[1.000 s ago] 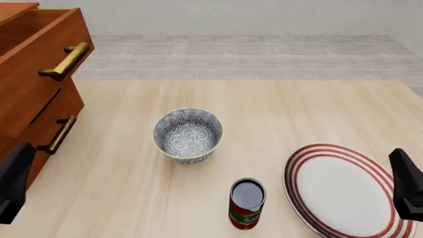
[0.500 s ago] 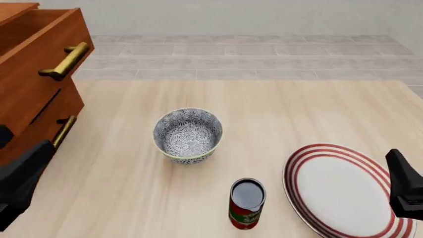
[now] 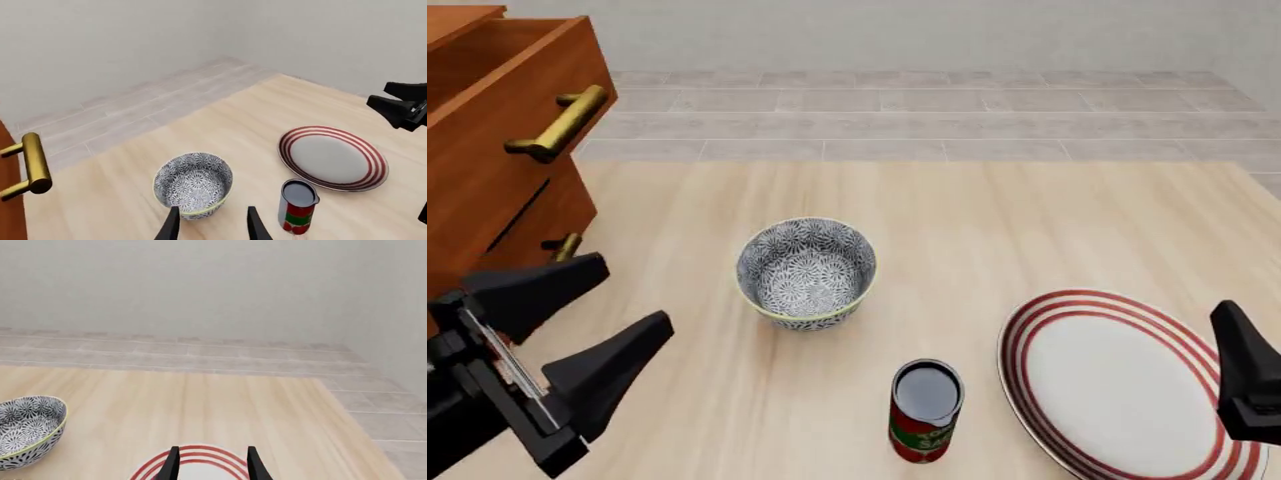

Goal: Put the ketchup in the top drawer of the cabinet.

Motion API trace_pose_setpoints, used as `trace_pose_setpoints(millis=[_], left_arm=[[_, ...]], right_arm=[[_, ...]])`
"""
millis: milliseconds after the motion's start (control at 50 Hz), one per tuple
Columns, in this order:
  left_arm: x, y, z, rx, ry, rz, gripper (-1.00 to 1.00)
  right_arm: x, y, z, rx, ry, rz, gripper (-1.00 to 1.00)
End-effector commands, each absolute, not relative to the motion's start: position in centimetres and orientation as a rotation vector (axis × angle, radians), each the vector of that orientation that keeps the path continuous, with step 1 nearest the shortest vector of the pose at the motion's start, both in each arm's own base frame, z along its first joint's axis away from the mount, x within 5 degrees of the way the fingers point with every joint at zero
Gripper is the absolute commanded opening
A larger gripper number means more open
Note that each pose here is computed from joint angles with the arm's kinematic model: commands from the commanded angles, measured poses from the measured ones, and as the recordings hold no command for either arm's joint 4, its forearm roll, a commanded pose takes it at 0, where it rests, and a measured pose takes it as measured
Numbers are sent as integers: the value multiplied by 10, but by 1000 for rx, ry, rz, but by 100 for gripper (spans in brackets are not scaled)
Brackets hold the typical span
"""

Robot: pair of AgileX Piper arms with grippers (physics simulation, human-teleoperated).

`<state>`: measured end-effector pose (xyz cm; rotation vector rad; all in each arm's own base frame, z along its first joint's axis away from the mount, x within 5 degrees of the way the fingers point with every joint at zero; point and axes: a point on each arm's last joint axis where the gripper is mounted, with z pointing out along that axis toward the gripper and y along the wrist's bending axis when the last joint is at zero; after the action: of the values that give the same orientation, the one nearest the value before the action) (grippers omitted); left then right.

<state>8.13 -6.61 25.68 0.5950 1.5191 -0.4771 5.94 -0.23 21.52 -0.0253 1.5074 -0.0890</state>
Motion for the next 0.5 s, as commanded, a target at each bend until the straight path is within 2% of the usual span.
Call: trace_pose_setpoints(millis=[20, 500], left_arm=[[91, -93, 246, 708, 1514, -545, 100], [101, -130, 241, 812, 1496, -622, 100]], right_arm=[[57, -2, 217, -37, 1500, -102, 100], [56, -2, 216, -40, 1498, -102, 100]])
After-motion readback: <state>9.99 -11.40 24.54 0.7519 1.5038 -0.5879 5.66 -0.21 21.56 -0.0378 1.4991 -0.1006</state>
